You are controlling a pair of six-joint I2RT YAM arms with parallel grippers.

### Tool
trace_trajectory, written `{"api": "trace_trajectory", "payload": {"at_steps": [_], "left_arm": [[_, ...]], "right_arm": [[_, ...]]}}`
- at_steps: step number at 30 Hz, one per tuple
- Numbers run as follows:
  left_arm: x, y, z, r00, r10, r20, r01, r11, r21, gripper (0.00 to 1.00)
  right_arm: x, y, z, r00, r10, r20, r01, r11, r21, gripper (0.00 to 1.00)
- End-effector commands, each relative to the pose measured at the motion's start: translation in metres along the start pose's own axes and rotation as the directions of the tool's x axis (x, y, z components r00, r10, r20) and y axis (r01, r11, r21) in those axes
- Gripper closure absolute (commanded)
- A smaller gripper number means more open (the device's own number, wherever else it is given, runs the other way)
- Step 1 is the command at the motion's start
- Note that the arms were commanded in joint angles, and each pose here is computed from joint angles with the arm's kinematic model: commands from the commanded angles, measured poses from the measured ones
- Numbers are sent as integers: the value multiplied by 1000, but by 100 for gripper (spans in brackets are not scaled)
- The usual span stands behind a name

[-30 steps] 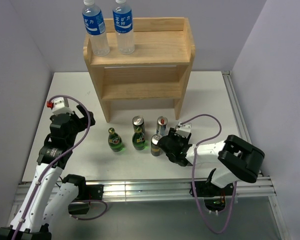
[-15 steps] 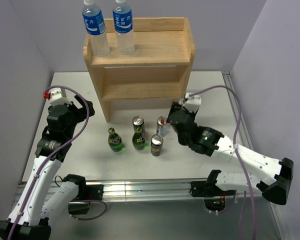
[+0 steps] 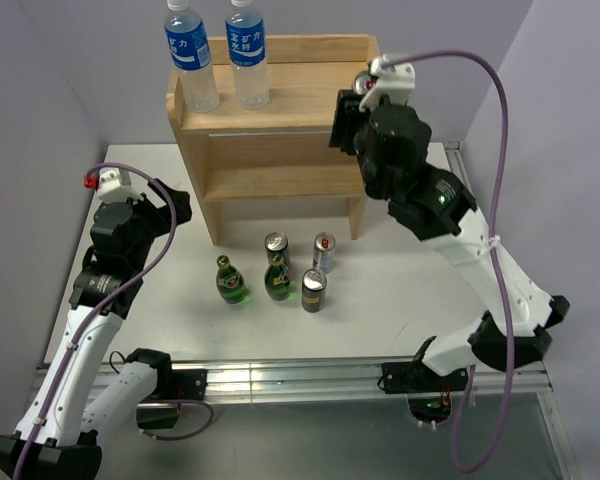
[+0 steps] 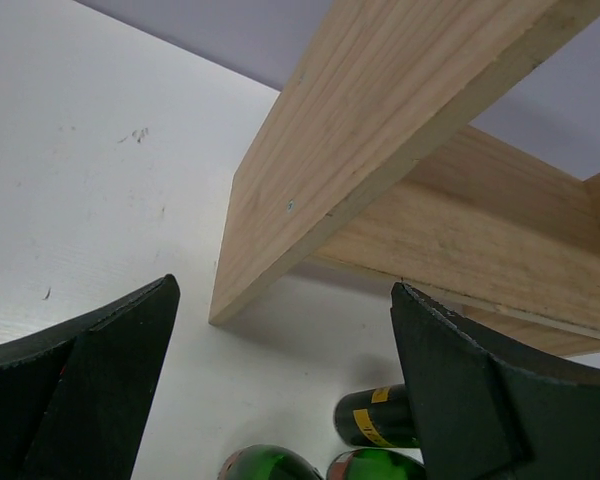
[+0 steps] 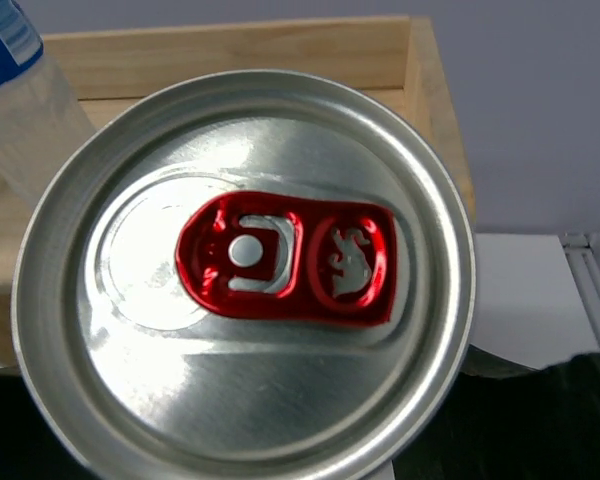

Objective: Place and organize the beverage onto the shelf

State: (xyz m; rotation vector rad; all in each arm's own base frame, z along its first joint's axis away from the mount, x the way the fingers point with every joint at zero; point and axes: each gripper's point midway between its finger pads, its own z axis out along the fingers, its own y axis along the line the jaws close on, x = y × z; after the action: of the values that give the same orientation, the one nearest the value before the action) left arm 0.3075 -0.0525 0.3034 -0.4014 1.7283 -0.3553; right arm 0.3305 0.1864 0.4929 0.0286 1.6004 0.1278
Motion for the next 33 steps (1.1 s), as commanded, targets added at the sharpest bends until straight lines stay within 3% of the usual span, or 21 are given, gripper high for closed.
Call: {"api": "trace_trajectory", "payload": {"at_steps": [1, 13, 24, 33], "left_arm": [[-14, -16, -10, 997, -44, 56, 40, 996, 80, 6], [-10, -9, -33, 998, -7, 59, 2, 996, 94, 5], [-16, -15, -52, 999, 13, 47, -18, 992, 123, 4], [-20, -19, -56, 998, 36, 51, -43, 990, 133, 3]], "right_arm": [[-34, 7, 10, 997, -66, 45, 68, 996, -49, 100], [-57, -4, 61, 990, -98, 104, 88, 992, 95, 100], [-45, -31, 83, 994, -74, 81, 58, 981, 183, 100], [-11, -38, 98, 997, -82, 9, 79, 974, 212, 100]]}}
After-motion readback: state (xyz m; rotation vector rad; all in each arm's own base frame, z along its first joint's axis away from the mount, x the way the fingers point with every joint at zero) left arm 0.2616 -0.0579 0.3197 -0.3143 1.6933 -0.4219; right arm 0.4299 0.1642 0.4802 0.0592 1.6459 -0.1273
